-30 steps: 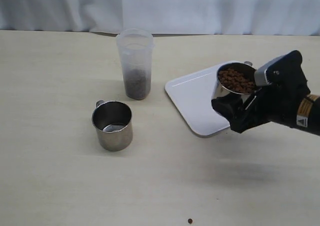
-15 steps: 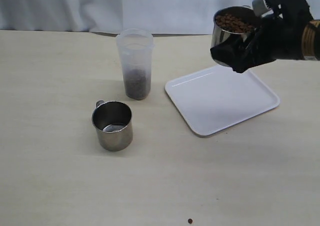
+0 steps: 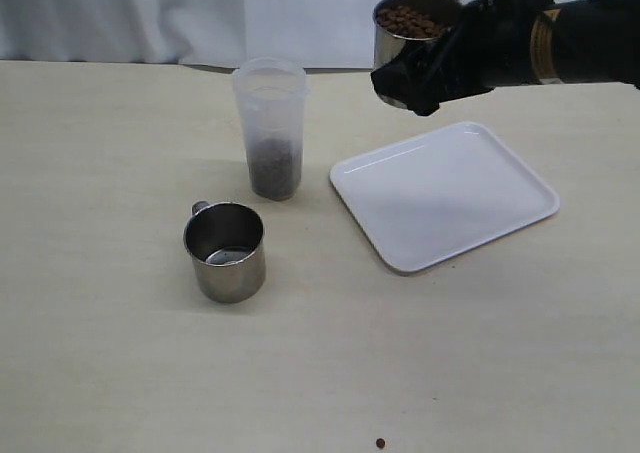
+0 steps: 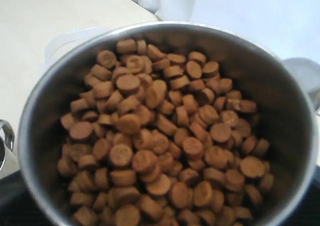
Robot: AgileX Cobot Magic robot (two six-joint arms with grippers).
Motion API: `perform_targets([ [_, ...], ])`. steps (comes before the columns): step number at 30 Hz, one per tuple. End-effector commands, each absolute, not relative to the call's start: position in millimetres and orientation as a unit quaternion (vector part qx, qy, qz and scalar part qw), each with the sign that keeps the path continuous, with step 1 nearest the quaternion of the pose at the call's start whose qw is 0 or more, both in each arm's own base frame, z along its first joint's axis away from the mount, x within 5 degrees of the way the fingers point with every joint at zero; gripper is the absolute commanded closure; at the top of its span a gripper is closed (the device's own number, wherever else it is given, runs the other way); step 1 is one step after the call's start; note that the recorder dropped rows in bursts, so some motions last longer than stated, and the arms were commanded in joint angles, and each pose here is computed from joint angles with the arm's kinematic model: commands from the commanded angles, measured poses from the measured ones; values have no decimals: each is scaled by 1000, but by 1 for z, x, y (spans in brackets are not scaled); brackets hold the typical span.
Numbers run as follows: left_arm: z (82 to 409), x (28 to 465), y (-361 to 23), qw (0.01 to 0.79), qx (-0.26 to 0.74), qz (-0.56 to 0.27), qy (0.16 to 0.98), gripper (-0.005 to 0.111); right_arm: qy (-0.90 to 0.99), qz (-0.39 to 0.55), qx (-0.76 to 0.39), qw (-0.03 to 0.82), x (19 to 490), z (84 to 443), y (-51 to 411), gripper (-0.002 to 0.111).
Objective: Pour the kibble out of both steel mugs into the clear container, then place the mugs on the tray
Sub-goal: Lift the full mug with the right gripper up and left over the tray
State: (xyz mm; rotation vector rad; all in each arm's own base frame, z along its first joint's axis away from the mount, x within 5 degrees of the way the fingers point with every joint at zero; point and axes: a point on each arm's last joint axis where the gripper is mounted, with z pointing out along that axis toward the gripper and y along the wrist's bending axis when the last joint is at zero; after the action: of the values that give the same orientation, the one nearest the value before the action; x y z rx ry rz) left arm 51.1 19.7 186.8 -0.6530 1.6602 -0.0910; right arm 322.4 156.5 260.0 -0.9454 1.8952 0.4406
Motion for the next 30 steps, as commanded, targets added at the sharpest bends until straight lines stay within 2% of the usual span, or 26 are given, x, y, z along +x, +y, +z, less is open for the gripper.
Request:
perform_targets([
  [1, 186, 51, 19, 627, -287, -46, 723, 107, 772, 183, -382, 474, 331, 261, 164, 103],
  [11, 186, 51, 19, 627, -287, -46, 723, 107, 740, 156, -405, 514, 350, 277, 206, 103],
  [30, 186, 51, 19, 628, -286, -44, 723, 107, 745, 151, -403, 510, 354, 271, 207, 103],
])
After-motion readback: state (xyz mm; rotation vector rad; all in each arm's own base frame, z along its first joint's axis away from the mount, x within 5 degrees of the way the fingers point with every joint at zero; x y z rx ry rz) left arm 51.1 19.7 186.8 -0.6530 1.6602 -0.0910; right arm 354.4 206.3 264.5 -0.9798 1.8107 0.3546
